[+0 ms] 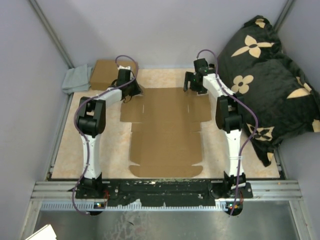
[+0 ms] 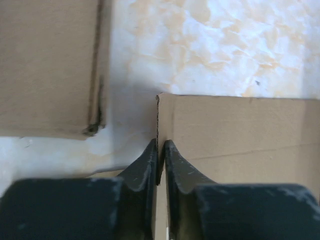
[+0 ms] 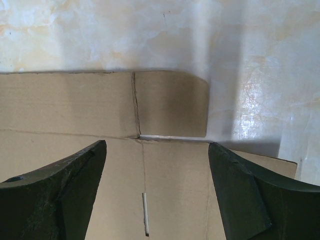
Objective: Fold the paper box
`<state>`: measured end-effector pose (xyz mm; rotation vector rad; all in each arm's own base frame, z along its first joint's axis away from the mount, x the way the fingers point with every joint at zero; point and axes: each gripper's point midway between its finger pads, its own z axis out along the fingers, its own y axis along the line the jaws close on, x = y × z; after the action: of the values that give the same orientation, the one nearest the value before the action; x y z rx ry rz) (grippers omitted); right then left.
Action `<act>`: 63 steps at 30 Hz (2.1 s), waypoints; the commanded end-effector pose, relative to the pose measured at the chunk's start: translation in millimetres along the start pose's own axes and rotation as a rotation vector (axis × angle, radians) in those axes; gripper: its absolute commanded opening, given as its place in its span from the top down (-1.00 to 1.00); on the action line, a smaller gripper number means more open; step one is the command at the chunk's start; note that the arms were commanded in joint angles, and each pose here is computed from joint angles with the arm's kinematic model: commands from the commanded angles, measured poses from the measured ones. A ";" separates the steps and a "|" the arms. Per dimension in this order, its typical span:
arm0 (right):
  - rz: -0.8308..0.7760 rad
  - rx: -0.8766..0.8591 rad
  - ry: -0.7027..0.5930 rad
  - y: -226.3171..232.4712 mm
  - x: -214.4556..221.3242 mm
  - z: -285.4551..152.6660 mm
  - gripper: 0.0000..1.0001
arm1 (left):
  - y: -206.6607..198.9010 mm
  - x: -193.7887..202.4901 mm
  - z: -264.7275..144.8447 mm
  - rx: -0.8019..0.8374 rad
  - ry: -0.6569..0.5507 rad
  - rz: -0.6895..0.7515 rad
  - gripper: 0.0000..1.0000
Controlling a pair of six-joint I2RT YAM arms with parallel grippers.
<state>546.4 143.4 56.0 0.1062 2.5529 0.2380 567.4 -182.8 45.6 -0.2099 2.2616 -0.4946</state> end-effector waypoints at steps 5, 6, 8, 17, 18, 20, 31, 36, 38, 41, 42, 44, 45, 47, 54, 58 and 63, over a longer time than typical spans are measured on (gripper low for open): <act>-0.006 -0.037 -0.091 15.5 -28.4 -38.8 -0.68 | -19.0 -16.9 -19.8 0.052 -0.040 0.013 1.00; -0.002 -0.037 -0.098 15.1 -30.6 -41.5 -0.68 | -20.2 -17.0 -24.8 0.058 -0.044 0.014 1.00; 0.004 -0.029 -0.108 14.2 -33.4 -46.6 -0.72 | -24.0 -19.1 -37.4 0.074 -0.060 0.014 1.00; 0.015 -0.063 -0.159 14.0 -44.9 -72.8 -0.80 | -54.9 -22.3 -98.5 0.270 -0.177 0.023 1.00; 0.010 -0.078 -0.158 15.1 -44.2 -73.6 -0.80 | -58.4 -23.5 -103.7 0.292 -0.191 0.028 1.00; 0.001 -0.112 -0.154 17.1 -42.5 -75.0 -0.80 | -65.7 -23.4 -112.3 0.342 -0.211 0.044 1.00; 0.001 -0.114 -0.167 2.7 -33.8 -85.0 -0.81 | -69.3 -23.8 -130.6 0.376 -0.258 0.056 1.00; -0.012 -0.110 -0.155 -1.6 -24.4 -84.4 -0.87 | -67.8 -24.8 -132.6 0.369 -0.267 0.054 1.00; -0.015 -0.145 -0.152 2.9 -20.4 -82.3 -0.88 | -67.3 -24.0 -132.0 0.367 -0.266 0.054 1.00; -0.010 -0.217 -0.138 10.5 -14.2 -80.5 -0.88 | -67.5 -24.3 -132.5 0.369 -0.268 0.053 1.00; -0.010 -0.227 -0.135 11.8 -12.6 -80.1 -0.87 | -67.4 -24.3 -132.8 0.368 -0.269 0.053 1.00; -0.010 -0.241 -0.138 13.4 -10.9 -79.5 -0.86 | -67.0 -24.1 -133.4 0.367 -0.270 0.056 1.00; -0.011 -0.247 -0.144 13.7 -11.6 -80.4 -0.86 | -66.8 -24.0 -133.7 0.366 -0.271 0.056 1.00; -0.011 -0.260 -0.152 15.0 -12.3 -82.6 -0.85 | -66.2 -24.1 -134.3 0.363 -0.274 0.058 1.00; 0.000 -0.278 -0.177 12.2 -14.6 -92.1 -0.75 | -64.2 -23.5 -133.6 0.353 -0.273 0.055 1.00; 0.000 -0.268 -0.195 10.4 -15.5 -98.4 -0.63 | -61.6 -22.1 -131.7 0.340 -0.267 0.050 1.00; -0.001 -0.269 -0.215 10.5 -17.4 -107.9 -0.42 | -57.5 -19.9 -128.8 0.318 -0.255 0.048 1.00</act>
<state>495.2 136.8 109.5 0.0435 2.4129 0.5241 483.9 -193.3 144.0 -0.0602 1.9476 -0.7544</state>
